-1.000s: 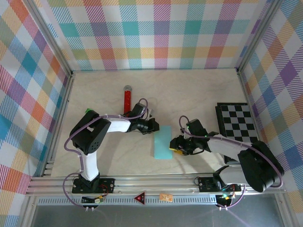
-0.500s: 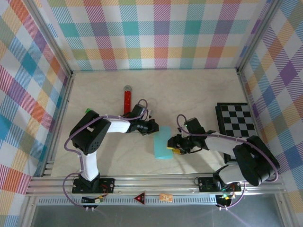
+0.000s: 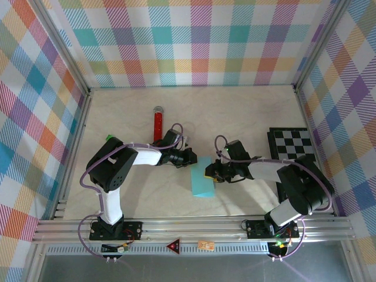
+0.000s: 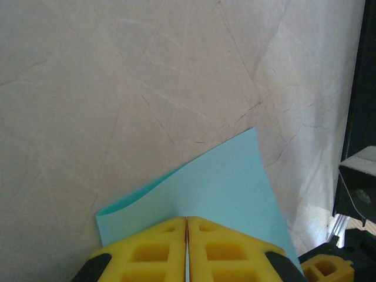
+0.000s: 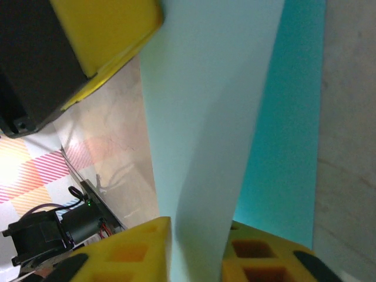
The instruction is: Fold a paper plane with a square sheet of paper (pick it up from the middle)
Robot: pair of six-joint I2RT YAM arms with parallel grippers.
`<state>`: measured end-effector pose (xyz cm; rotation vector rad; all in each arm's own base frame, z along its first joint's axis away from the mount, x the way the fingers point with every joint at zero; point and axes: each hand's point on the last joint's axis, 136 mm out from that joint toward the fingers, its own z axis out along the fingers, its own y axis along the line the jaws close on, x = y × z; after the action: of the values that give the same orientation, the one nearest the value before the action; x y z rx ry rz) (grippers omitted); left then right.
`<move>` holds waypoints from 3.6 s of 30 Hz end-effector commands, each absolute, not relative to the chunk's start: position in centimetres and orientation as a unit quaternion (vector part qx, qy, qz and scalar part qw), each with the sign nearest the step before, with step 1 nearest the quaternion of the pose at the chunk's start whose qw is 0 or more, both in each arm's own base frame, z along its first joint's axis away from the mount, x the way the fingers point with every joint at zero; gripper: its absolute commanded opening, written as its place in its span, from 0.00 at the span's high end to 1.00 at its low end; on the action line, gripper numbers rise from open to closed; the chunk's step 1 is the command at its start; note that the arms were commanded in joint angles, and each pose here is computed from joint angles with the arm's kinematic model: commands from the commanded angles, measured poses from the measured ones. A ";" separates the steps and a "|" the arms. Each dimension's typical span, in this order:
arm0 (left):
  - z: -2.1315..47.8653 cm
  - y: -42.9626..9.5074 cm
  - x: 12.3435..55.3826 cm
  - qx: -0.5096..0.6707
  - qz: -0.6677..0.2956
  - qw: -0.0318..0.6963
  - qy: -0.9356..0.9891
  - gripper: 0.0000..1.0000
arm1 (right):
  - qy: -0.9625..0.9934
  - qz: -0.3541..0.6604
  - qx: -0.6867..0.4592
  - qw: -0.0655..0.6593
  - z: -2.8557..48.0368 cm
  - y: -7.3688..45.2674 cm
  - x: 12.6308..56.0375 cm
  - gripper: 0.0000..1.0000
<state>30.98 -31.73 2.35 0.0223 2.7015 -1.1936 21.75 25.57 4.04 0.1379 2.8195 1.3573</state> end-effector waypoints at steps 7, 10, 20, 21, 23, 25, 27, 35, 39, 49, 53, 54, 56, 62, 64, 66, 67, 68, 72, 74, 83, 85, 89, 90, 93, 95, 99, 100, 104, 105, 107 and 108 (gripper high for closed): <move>1.4 -30.9 30.8 0.013 -0.386 0.089 0.918 0.90 | 0.887 0.461 0.031 0.010 4.5 25.6 23.2 0.79; 1.5 -31.0 30.8 0.013 -0.387 0.089 0.918 0.90 | 0.882 0.470 0.026 0.006 4.6 25.4 23.2 0.80; 3.3 -31.7 31.2 0.027 -0.406 0.099 0.908 0.88 | 0.881 0.472 0.021 -0.002 4.0 24.9 22.9 0.89; 3.7 -31.9 31.2 0.030 -0.412 0.100 0.905 0.87 | 0.879 0.476 0.019 -0.003 4.1 25.0 22.9 0.90; 4.6 -32.1 31.3 0.034 -0.421 0.105 0.900 0.85 | 0.878 0.479 0.019 -0.001 4.1 25.1 22.9 0.92; 6.4 -32.3 31.4 0.043 -0.433 0.118 0.893 0.80 | 0.882 0.471 0.025 0.001 3.8 24.8 22.9 0.92; 8.6 -32.2 31.4 0.050 -0.440 0.142 0.885 0.71 | 0.885 0.464 0.031 0.007 3.6 24.6 23.1 0.93; 13.9 -29.5 28.8 0.104 -0.413 0.260 0.866 0.51 | 0.875 0.476 0.070 0.045 4.2 25.1 25.7 0.93; 13.9 -29.2 25.2 0.180 -0.354 0.309 0.864 0.39 | 0.873 0.479 0.079 0.041 4.1 25.4 26.2 0.92; 10.3 -32.0 18.2 0.399 -0.139 0.364 0.830 0.25 | 0.871 0.484 0.082 0.028 4.1 25.5 25.8 0.91; 8.6 -33.9 16.9 0.463 -0.065 0.364 0.806 0.21 | 0.872 0.483 0.082 0.028 4.1 25.5 25.8 0.89; 8.1 -34.2 16.8 0.472 -0.052 0.363 0.801 0.21 | 0.871 0.483 0.083 0.028 4.1 25.4 25.8 0.89; 7.5 -35.1 16.5 0.487 -0.025 0.369 0.791 0.19 | 0.872 0.483 0.083 0.028 4.1 25.4 25.7 0.89; 6.5 -36.3 17.2 0.501 0.071 0.403 0.763 0.16 | 0.871 0.483 0.082 0.028 4.2 25.4 25.7 0.88; 6.4 -36.4 17.6 0.496 0.094 0.411 0.759 0.16 | 0.871 0.483 0.083 0.029 4.3 25.4 25.7 0.88; 6.4 -36.5 17.9 0.491 0.102 0.418 0.758 0.16 | 0.872 0.482 0.082 0.030 4.3 25.4 25.7 0.88; 6.5 -36.5 18.1 0.485 0.104 0.423 0.758 0.16 | 0.872 0.482 0.082 0.030 4.4 25.4 25.7 0.88; 6.7 -36.4 18.2 0.482 0.106 0.426 0.758 0.16 | 0.872 0.481 0.082 0.030 4.4 25.3 25.7 0.88; 6.3 -36.0 18.6 0.478 0.124 0.430 0.756 0.16 | 0.873 0.481 0.081 0.030 4.3 25.3 25.6 0.88; 6.1 -35.9 18.7 0.477 0.128 0.429 0.756 0.19 | 0.873 0.480 0.082 0.029 4.2 25.2 25.5 0.88; 6.4 -36.1 18.8 0.463 0.116 0.436 0.763 0.46 | 0.873 0.480 0.082 0.029 4.1 25.2 25.4 0.86; 6.4 -36.3 18.7 0.464 0.109 0.435 0.764 0.49 | 0.873 0.480 0.082 0.030 4.2 25.2 25.4 0.85; 6.3 -36.5 18.6 0.466 0.102 0.434 0.764 0.50 | 0.873 0.479 0.084 0.031 4.2 25.2 25.5 0.85; 6.3 -36.5 18.6 0.466 0.101 0.435 0.764 0.51 | 0.873 0.479 0.084 0.030 4.1 25.2 25.5 0.84; 6.5 -36.6 18.4 0.465 0.092 0.437 0.764 0.54 | 0.873 0.479 0.085 0.031 4.1 25.2 25.6 0.84; 6.4 -36.5 18.5 0.465 0.094 0.437 0.764 0.57 | 0.874 0.477 0.085 0.030 4.2 25.2 25.6 0.84; 6.3 -36.7 18.2 0.466 0.081 0.433 0.767 0.67 | 0.875 0.476 0.084 0.032 4.2 25.1 25.6 0.83; 6.3 -36.6 18.2 0.465 0.082 0.433 0.768 0.71 | 0.875 0.476 0.083 0.032 4.3 25.2 25.6 0.83; 6.2 -36.2 18.3 0.462 0.089 0.434 0.769 0.79 | 0.875 0.476 0.081 0.036 4.6 25.1 25.7 0.83; 6.1 -36.2 18.3 0.462 0.091 0.434 0.769 0.81 | 0.875 0.475 0.081 0.037 4.6 25.1 25.7 0.82; 6.1 -36.1 18.3 0.461 0.090 0.433 0.769 0.87 | 0.875 0.476 0.078 0.040 4.7 25.2 25.8 0.80; 6.2 -36.1 18.4 0.458 0.089 0.434 0.770 0.89 | 0.875 0.476 0.077 0.040 4.8 25.2 25.8 0.80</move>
<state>18.33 -36.41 5.41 1.1665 1.9216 0.2337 25.37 25.22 4.03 0.2605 2.7057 1.4633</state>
